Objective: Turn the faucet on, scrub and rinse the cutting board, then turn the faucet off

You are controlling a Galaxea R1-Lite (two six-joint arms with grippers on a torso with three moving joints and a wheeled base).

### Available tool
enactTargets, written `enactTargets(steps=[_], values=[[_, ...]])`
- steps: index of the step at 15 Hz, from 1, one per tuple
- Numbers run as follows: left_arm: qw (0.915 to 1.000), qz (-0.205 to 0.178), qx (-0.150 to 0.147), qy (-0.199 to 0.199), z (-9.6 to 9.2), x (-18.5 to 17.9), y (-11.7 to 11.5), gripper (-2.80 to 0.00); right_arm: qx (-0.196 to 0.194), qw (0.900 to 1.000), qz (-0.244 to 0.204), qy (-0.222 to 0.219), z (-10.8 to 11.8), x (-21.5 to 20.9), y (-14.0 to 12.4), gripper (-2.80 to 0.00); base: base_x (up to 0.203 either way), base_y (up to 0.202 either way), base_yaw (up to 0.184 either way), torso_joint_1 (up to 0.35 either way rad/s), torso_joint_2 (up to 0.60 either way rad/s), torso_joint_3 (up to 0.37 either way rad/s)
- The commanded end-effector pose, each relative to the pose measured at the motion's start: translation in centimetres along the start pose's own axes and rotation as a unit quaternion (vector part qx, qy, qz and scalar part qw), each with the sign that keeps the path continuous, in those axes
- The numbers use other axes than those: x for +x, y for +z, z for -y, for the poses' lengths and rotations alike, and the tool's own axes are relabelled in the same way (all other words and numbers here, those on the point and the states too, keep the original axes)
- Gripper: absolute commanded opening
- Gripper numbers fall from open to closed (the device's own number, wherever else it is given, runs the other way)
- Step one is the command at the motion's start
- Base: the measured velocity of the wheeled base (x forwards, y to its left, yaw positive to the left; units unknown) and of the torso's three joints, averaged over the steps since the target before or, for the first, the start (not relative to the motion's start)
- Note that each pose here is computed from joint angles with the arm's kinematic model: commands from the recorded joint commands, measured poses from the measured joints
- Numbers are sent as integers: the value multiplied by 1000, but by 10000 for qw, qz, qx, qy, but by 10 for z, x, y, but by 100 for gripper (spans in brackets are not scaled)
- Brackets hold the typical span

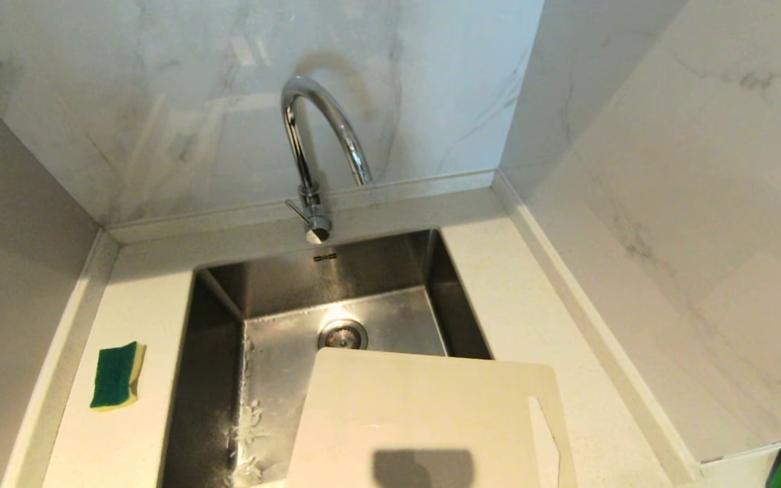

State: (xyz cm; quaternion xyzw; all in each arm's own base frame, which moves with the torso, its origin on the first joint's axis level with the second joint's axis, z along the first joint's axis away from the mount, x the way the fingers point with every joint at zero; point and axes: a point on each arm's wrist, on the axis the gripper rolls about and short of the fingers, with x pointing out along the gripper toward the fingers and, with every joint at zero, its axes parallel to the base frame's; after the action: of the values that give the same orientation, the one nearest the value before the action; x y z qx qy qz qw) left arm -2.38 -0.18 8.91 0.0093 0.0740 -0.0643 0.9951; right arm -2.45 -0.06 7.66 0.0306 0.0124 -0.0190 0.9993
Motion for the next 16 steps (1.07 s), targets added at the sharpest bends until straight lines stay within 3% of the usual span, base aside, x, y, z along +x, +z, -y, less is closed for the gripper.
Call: enactTargets(steps=[1, 4, 6, 7, 9, 12, 14, 16], values=[[9984, 564, 36, 26, 1, -5, -4, -280, -1, 10000, 0, -6, 0, 0, 0, -280, 0, 0, 0, 0, 0, 0], [9976, 665, -212, 21, 0, -3, -5, -280, -1, 10000, 0, -6, 0, 0, 0, -280, 0, 0, 0, 0, 0, 0], [9953, 724, -643, 81, 0, -1, -6, -280, -1, 10000, 0, -6, 0, 0, 0, -280, 0, 0, 0, 0, 0, 0], [9945, 728, -725, 190, -1, -1, -6, -280, -1, 10000, 0, -6, 0, 0, 0, -280, 0, 0, 0, 0, 0, 0], [9954, 725, -414, 472, -2, -1, -6, -280, -1, 10000, 0, -6, 0, 0, 0, -280, 0, 0, 0, 0, 0, 0], [9946, 736, 491, 543, -2, 3, -12, -280, -1, 10000, -1, 1, 0, 0, 0, -280, 0, 0, 0, 0, 0, 0], [9953, 696, 552, 395, -1, 3, -13, -280, -1, 10000, 0, -6, 0, 0, 0, -280, 0, 0, 0, 0, 0, 0], [9964, 705, 248, 392, -1, 3, -13, -280, -1, 10000, 0, -6, 0, 0, 0, -280, 0, 0, 0, 0, 0, 0]])
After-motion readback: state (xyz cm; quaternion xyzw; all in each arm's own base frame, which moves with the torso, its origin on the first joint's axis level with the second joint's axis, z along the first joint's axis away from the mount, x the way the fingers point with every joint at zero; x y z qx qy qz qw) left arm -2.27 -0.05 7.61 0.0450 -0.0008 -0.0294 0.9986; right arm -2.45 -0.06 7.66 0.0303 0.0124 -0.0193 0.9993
